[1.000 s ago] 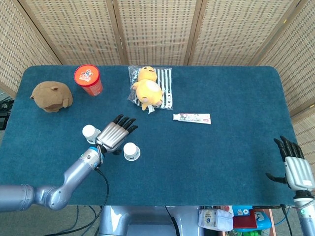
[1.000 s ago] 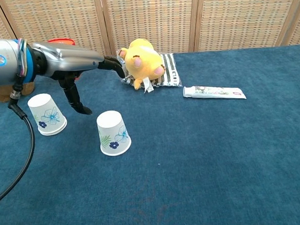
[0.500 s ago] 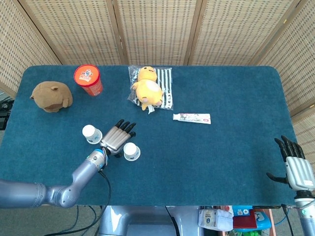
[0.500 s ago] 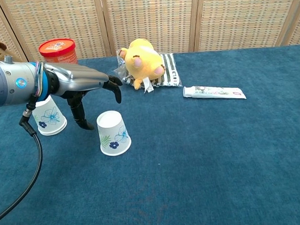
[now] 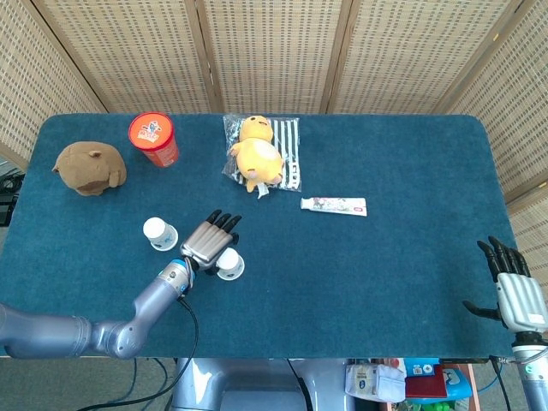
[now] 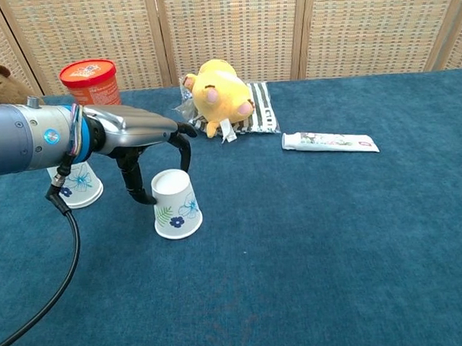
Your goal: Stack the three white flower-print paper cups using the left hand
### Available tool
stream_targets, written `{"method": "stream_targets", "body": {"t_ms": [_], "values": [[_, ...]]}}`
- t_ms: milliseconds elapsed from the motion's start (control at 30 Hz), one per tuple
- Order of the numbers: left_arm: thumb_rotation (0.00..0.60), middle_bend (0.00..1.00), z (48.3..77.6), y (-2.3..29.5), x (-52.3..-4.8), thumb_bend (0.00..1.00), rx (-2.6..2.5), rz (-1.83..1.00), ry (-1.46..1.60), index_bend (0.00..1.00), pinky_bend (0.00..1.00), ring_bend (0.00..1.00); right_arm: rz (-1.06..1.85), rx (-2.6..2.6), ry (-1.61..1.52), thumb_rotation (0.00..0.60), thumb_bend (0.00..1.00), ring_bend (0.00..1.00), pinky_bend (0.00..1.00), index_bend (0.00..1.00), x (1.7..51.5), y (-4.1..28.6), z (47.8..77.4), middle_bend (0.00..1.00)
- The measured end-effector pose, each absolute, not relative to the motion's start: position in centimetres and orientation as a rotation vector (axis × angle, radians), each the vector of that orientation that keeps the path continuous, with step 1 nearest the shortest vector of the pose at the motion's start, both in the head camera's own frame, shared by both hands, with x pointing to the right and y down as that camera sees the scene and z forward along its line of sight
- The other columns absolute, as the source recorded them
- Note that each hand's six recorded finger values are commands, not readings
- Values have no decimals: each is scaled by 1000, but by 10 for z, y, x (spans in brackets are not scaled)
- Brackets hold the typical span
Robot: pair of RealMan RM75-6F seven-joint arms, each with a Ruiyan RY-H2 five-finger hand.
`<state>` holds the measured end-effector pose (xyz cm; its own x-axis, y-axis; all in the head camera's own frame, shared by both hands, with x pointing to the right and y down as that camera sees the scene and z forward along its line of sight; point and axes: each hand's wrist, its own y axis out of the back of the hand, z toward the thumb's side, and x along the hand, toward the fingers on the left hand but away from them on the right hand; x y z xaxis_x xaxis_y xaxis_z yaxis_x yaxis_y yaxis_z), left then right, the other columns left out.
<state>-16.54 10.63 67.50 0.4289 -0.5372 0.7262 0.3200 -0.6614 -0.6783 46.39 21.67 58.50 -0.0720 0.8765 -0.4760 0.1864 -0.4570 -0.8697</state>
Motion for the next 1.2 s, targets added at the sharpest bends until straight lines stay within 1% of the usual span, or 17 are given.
{"method": "stream_targets", "body": {"t_ms": [100, 300, 433, 533, 667, 900, 1067, 1200], "values": [[600, 0, 675, 107, -165, 242, -1872, -1334, 183, 416, 0, 0, 1575, -1641, -1150, 600, 0, 0, 0, 0, 464, 217, 585, 0], [600, 0, 670, 103, -168, 242, -1868, -1333, 194, 419, 0, 0, 1575, -1638, -1151, 600, 0, 0, 0, 0, 464, 217, 584, 0], [600, 0, 657, 91, -175, 242, -1843, -1325, 229, 419, 0, 0, 1578, -1637, -1151, 600, 0, 0, 0, 0, 464, 217, 585, 0], [600, 0, 642, 77, -183, 242, -1806, -1322, 267, 419, 0, 0, 1580, -1639, -1146, 600, 0, 0, 0, 0, 464, 217, 586, 0], [600, 0, 619, 57, -201, 242, -1746, -1332, 322, 419, 0, 0, 1578, -1639, -1142, 600, 0, 0, 0, 0, 463, 218, 586, 0], [600, 0, 596, 34, -240, 242, -1682, -1395, 402, 419, 0, 0, 1576, -1639, -1134, 600, 0, 0, 0, 0, 460, 218, 586, 0], [600, 0, 594, 28, -287, 242, -1656, -1491, 449, 419, 0, 0, 1576, -1638, -1124, 600, 0, 0, 0, 0, 458, 219, 586, 0], [600, 0, 601, 30, -303, 242, -1659, -1530, 456, 419, 0, 0, 1577, -1637, -1120, 600, 0, 0, 0, 0, 457, 219, 587, 0]]}}
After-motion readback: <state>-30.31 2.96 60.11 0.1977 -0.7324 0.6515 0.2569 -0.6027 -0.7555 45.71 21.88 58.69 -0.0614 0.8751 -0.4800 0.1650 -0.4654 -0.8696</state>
